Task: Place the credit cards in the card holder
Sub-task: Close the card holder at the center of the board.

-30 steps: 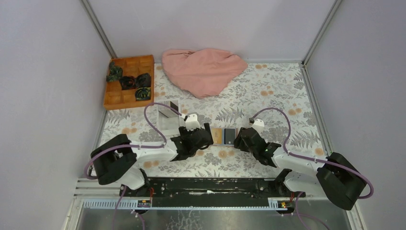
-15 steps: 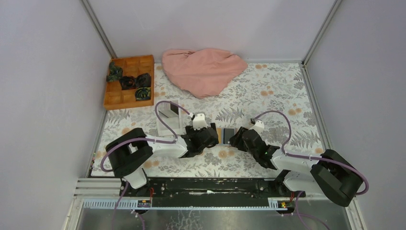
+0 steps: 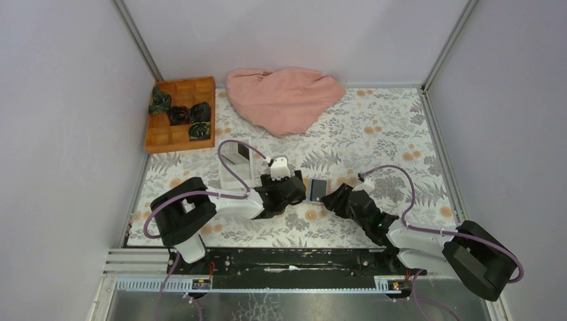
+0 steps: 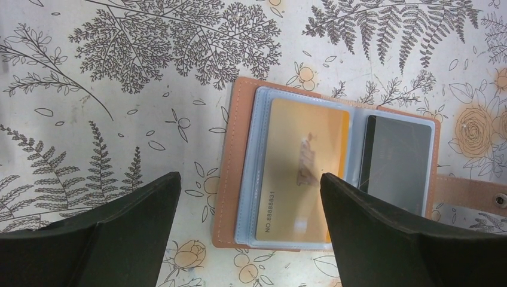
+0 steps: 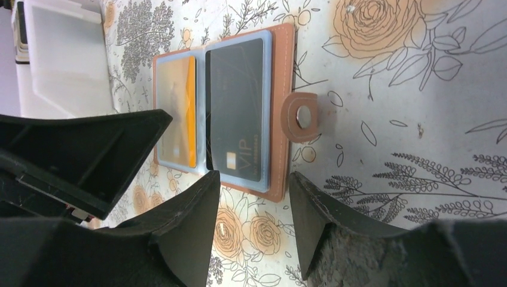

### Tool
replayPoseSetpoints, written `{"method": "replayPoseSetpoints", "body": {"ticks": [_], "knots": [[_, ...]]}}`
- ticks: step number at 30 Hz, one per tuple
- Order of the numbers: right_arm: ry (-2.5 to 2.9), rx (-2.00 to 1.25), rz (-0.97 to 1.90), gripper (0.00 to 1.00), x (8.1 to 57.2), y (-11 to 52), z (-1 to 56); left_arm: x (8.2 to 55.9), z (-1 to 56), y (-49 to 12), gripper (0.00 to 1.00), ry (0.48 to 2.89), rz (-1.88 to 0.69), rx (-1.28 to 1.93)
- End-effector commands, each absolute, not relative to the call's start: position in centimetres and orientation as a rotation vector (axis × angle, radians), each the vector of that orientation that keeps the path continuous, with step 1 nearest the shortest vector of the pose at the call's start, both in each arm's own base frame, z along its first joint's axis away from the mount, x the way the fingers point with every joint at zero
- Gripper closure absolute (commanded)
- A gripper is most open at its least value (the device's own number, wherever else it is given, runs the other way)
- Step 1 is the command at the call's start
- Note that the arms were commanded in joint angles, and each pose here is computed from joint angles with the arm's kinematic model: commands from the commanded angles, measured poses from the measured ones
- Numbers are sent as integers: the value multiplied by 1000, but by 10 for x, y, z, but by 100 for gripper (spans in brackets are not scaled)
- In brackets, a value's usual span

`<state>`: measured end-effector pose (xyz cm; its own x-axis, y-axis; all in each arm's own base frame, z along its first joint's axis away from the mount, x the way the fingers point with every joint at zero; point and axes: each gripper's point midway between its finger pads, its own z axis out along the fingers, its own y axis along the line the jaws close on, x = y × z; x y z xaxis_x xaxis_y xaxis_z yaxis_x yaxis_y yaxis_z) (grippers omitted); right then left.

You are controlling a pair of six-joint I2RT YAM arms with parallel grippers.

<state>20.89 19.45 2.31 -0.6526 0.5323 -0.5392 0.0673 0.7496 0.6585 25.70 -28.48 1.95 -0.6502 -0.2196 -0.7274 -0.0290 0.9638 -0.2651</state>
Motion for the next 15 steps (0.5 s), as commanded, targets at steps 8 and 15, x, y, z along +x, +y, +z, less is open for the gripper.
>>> {"method": "replayPoseSetpoints", "body": {"ticks": [8, 15], "knots": [[2171, 464, 855, 46, 199, 194, 22, 249, 3, -292, 11, 2335, -330, -151], [2162, 493, 897, 46, 200, 199, 19, 248, 4, -297, 14, 2339, -354, -141]]}}
